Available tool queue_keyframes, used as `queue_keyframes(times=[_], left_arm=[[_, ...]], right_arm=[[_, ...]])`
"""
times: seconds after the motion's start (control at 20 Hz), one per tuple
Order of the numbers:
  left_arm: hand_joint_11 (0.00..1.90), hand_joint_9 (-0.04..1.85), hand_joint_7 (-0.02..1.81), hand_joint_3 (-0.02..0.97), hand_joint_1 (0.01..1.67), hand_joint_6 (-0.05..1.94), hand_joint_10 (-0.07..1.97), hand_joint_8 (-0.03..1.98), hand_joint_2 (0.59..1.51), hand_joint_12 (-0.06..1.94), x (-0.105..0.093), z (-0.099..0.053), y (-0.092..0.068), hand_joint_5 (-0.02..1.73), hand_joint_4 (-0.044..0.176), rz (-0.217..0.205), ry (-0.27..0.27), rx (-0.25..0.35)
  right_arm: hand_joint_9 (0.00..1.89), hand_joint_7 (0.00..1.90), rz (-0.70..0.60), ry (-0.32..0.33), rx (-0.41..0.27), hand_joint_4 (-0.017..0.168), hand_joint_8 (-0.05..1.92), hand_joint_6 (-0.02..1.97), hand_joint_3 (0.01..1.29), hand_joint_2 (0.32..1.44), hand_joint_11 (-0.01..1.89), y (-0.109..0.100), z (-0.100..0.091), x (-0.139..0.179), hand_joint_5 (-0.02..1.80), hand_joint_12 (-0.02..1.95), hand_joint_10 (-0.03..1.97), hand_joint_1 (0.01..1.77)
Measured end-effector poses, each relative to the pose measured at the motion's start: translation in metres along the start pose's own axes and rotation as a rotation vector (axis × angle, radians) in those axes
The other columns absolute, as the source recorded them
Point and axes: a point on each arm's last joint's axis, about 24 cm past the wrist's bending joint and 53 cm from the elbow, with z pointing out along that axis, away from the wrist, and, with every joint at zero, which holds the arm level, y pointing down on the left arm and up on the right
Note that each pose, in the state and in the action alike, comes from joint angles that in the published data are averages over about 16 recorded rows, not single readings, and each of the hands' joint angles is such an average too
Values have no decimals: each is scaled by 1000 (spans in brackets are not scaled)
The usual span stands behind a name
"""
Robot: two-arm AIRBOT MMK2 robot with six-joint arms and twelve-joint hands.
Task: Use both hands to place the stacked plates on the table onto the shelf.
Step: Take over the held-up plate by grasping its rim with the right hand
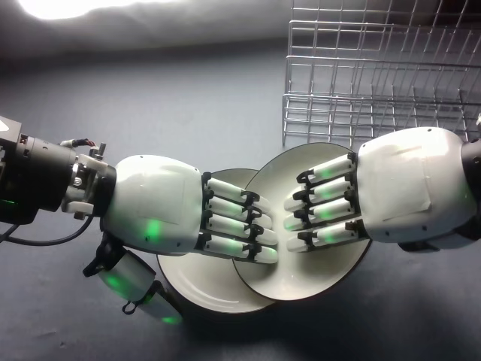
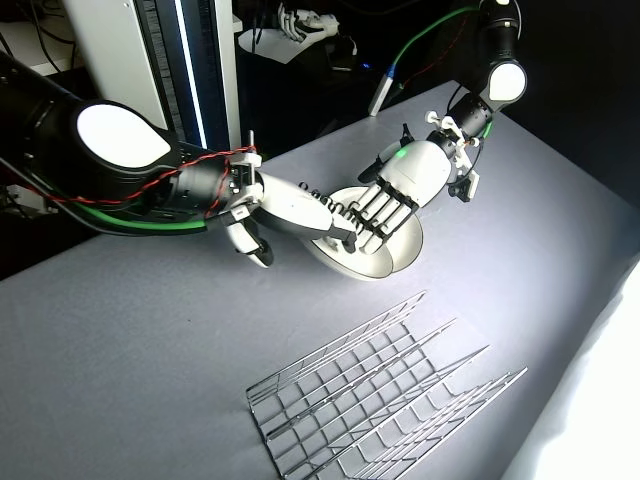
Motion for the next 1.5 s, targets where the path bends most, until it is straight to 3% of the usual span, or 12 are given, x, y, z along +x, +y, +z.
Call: queue_keyframes(times=[0.5,0.95,1.25,1.5], left_arm=[[41,70,4,10,17,-33,5,-15,1212,67,0,-1,3,6,-10,-1,0,-2],[43,77,6,10,17,-33,4,-14,1210,75,0,-1,5,8,-9,-2,-1,-5],[39,77,13,10,17,-33,6,-14,1211,80,0,-2,6,9,-8,-7,-3,-6],[39,84,39,10,17,-31,8,-13,1211,81,-5,-5,8,21,-4,-16,-11,-16]], right_arm=[[115,130,7,-13,18,2,14,18,15,1113,12,-4,10,-4,162,754,26,1105],[397,441,17,-26,12,-4,3,5,15,1141,59,-3,14,-9,418,1217,135,1131],[612,644,20,-31,-1,-7,128,113,15,1116,232,0,14,-11,582,1497,559,1177],[722,713,21,-35,-11,-5,342,262,15,1092,393,3,14,-11,646,1579,857,1185]])
